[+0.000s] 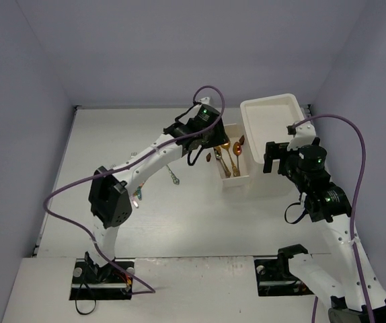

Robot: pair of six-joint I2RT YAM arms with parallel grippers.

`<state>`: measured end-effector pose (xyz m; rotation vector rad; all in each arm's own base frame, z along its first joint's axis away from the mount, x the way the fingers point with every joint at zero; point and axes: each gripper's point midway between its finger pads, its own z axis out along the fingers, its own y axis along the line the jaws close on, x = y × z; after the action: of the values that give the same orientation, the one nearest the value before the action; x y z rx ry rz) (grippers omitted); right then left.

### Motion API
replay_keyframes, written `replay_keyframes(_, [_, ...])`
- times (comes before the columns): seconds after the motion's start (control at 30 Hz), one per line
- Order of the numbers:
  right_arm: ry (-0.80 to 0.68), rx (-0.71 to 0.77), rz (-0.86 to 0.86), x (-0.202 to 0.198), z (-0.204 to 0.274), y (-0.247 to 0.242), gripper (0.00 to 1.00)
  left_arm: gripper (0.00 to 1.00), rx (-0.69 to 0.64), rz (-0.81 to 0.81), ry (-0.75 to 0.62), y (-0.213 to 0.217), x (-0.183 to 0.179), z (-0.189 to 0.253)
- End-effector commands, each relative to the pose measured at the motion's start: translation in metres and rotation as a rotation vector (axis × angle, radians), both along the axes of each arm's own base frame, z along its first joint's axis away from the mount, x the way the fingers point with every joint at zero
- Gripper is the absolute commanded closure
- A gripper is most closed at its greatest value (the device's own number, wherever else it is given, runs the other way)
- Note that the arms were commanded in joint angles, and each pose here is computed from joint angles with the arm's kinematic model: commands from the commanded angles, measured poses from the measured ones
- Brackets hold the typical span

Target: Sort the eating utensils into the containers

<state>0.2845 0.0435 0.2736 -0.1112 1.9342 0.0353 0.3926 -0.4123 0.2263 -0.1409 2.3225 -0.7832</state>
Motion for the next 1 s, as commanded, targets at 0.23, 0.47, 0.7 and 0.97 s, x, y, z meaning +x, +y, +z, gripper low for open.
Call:
replay_keyframes(0.23, [-0.078,0.002,-0.011,0.009,0.021,0.0,0.0,0.55,0.181,0.291,0.004,0.152,-0.02,-0.011])
replay_keyframes(0.47, [-0.069,0.005,-0.001,0.009,0.017,0.003,0.0,0.54,0.305,0.365,0.169,0.197,-0.015,-0.094])
replay_keyframes(0.7, [-0.078,0.012,-0.001,0.006,0.019,0.002,0.0,0.55,0.35,0.394,0.26,0.202,0.007,-0.138])
replay_keyframes(0.97, [-0.087,0.024,0.014,0.002,0.02,0.005,0.0,0.55,0.367,0.441,0.319,0.21,0.03,-0.171])
